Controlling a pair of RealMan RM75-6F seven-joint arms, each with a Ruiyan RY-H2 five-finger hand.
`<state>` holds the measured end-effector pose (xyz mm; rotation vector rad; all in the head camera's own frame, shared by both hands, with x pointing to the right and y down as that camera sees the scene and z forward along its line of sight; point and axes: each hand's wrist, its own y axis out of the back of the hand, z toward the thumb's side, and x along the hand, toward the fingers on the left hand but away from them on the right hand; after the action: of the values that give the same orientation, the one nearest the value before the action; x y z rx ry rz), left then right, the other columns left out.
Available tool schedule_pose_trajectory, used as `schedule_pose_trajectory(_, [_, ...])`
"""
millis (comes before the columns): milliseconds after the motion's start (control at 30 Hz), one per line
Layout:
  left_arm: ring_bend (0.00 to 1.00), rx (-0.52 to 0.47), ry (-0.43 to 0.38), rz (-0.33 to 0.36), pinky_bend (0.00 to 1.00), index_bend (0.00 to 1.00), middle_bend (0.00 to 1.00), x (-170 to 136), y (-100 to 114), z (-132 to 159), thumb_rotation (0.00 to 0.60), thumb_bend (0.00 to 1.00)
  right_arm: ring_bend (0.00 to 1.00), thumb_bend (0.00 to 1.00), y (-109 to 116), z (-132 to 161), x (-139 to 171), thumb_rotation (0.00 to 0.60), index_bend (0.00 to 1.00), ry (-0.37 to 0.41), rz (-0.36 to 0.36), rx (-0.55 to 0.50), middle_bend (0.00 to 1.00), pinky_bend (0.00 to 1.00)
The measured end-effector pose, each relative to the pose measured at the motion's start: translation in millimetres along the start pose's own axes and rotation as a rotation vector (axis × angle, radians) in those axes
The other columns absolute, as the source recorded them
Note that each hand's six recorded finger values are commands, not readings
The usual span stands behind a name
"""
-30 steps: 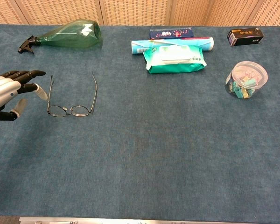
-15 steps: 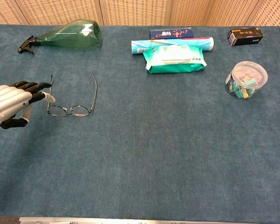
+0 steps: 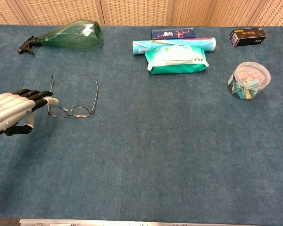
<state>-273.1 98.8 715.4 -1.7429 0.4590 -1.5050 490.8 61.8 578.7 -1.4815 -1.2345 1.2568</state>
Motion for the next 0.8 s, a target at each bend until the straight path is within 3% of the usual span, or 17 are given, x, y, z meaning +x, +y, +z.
schedule_pose_trajectory(800, [0.0, 0.031, 0.013, -0.047, 0.0, 0.07, 0.0, 6, -16, 1, 0.388, 1.0, 0.23, 0.32, 0, -1, 0, 0.6, 0.52, -0.004, 0.002, 0.004, 0.37, 0.28])
